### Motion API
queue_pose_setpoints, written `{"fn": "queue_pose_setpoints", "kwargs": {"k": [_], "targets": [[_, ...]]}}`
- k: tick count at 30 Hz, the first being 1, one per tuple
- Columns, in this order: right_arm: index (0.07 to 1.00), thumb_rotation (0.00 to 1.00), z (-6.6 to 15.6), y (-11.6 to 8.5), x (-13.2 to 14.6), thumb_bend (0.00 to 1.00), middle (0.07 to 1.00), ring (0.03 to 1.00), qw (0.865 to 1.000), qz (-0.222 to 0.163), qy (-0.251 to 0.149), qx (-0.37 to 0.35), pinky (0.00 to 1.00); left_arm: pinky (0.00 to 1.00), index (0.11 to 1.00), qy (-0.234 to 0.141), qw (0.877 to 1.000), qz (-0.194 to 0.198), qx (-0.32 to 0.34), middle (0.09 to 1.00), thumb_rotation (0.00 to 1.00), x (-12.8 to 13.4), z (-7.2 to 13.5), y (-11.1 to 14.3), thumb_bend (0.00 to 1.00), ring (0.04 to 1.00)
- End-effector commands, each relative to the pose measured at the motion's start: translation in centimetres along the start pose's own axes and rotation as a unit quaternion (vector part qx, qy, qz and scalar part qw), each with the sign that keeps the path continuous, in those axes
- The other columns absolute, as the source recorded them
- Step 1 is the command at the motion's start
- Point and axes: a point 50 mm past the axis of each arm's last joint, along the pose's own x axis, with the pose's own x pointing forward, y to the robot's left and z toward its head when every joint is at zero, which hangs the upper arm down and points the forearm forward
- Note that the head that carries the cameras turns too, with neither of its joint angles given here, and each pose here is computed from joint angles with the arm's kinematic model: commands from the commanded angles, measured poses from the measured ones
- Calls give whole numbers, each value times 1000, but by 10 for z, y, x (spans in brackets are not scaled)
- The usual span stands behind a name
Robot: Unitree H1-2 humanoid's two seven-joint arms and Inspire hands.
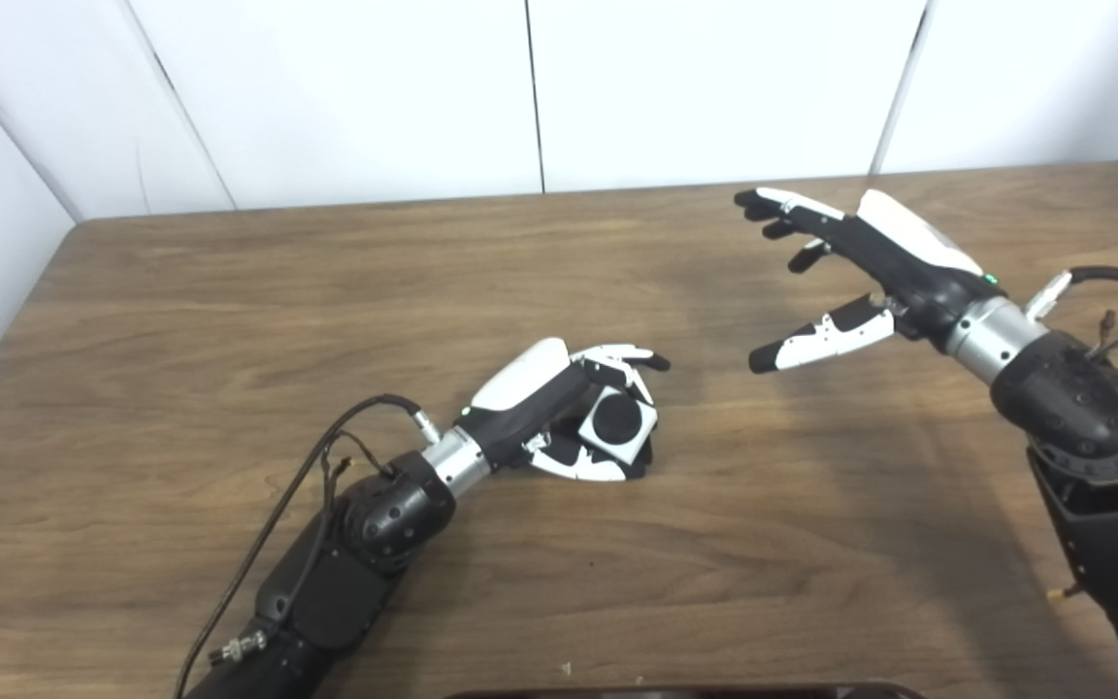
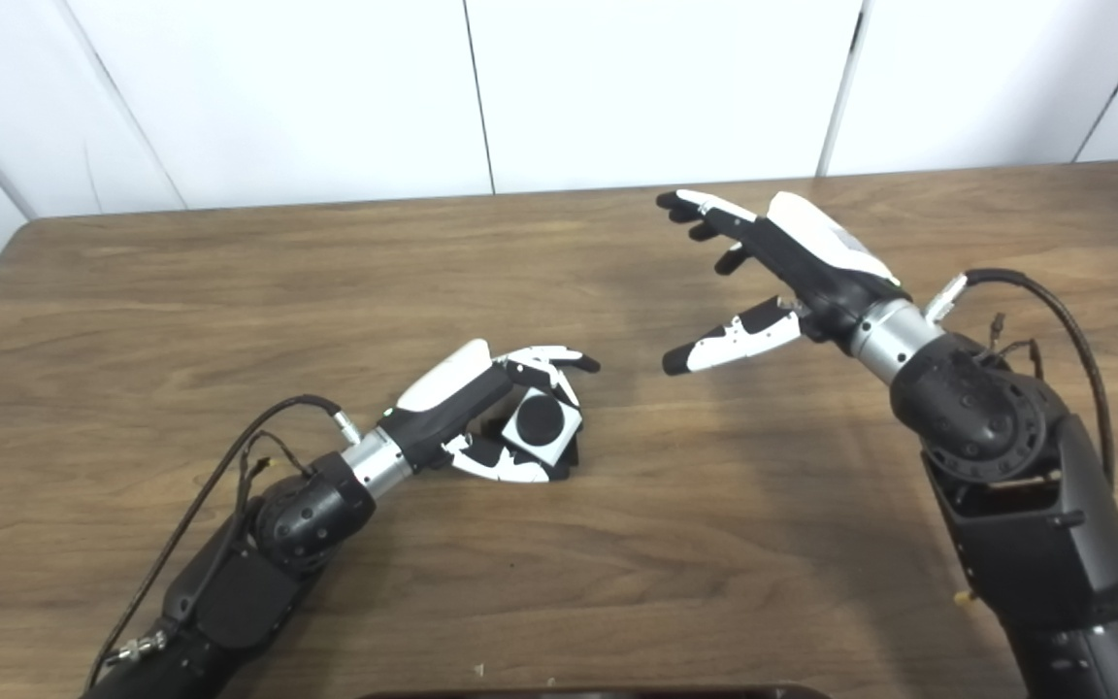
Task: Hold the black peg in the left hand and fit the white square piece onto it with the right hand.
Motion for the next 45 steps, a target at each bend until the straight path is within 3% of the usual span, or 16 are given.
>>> {"fn": "queue_pose_setpoints", "kwargs": {"k": [1,9,15,19,23,32,45], "targets": [[898,305,9,-10,-2,891,867,819,999,-33,-21,4,670,769,496,99,992,-81,1,856,78,-30,-32,-29,520,884],[873,296,0,13,-11,889,860,819,997,-68,-7,46,667,770,497,104,991,-80,2,851,77,-31,-33,-27,520,884],[875,299,-6,38,-25,859,872,839,992,-92,16,81,721,764,496,108,991,-76,0,850,76,-34,-35,-26,521,879],[854,275,-10,56,-31,859,865,849,984,-126,28,124,727,754,497,109,991,-72,2,849,78,-34,-36,-27,520,873],[854,300,-10,70,-36,833,859,834,983,-149,42,104,744,768,497,110,991,-71,1,852,78,-34,-36,-26,520,877],[815,223,-10,104,-37,767,839,799,965,-217,43,139,721,747,497,105,992,-69,4,849,78,-34,-36,-26,520,873],[803,173,-5,117,-39,767,821,801,961,-219,64,158,748,750,497,104,992,-69,5,847,78,-35,-36,-27,520,871]]}}
